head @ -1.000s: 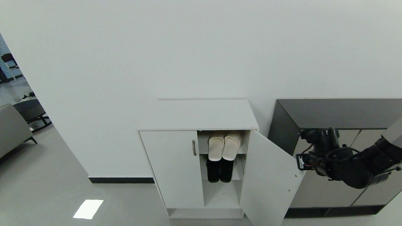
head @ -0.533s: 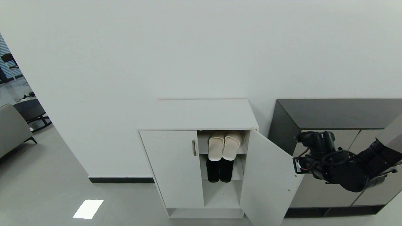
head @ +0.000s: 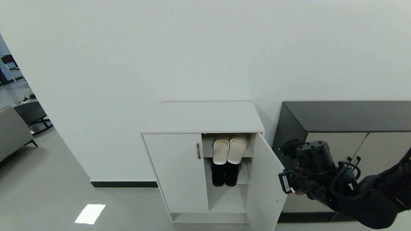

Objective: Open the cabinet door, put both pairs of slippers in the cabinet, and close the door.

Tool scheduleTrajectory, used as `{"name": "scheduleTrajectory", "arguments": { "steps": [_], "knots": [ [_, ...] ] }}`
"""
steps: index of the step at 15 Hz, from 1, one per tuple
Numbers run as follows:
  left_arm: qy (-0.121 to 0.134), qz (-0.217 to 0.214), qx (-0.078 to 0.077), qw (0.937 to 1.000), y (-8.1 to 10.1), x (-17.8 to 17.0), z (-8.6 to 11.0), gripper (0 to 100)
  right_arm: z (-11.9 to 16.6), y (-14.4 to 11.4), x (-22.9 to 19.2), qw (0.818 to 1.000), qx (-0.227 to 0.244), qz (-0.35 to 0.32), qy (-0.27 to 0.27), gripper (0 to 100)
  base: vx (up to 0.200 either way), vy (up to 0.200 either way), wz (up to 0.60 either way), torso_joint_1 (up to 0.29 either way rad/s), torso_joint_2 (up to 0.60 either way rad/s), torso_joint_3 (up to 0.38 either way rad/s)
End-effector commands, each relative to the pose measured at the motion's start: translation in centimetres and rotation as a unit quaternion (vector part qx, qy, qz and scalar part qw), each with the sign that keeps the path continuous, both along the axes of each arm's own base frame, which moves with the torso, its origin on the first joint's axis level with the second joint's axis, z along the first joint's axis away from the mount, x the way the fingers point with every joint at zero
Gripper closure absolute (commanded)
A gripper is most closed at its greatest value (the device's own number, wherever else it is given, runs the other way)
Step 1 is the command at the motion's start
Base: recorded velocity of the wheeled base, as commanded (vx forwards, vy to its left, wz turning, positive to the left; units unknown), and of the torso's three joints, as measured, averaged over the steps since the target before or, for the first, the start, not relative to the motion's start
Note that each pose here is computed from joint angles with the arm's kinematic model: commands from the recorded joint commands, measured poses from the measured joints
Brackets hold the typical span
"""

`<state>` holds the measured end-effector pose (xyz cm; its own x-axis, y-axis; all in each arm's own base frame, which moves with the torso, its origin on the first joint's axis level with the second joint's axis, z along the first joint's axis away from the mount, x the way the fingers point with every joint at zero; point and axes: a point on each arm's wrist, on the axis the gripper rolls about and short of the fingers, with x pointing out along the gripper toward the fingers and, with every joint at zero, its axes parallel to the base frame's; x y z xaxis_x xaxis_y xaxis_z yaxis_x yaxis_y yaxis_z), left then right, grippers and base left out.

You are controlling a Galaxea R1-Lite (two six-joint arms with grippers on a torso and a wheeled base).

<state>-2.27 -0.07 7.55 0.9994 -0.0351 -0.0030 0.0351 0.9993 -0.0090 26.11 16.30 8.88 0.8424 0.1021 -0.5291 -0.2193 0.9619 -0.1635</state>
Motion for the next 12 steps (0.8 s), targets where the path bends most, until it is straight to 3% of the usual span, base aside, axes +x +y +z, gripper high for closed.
{"name": "scheduleTrajectory", "arguments": {
  "steps": [1,6,12],
  "knots": [
    [0.000,0.000,0.000,1.0000,0.0,0.0,0.0,100,1.5,0.2,-1.3,1.000,0.009,0.010,-0.020,100,0.000,0.000,0.00,0.000,0.00,0.000],
    [-0.001,0.000,0.000,1.0000,0.0,0.0,0.0,100,-1.6,-1.7,2.1,0.999,-0.012,-0.044,0.016,100,0.000,0.000,0.00,0.000,0.00,0.000],
    [0.000,0.000,0.000,1.0000,0.0,0.0,0.0,100,-3.6,-0.3,2.0,0.998,-0.026,-0.026,0.041,100,0.000,0.000,0.00,0.000,0.00,0.000]
  ]
}}
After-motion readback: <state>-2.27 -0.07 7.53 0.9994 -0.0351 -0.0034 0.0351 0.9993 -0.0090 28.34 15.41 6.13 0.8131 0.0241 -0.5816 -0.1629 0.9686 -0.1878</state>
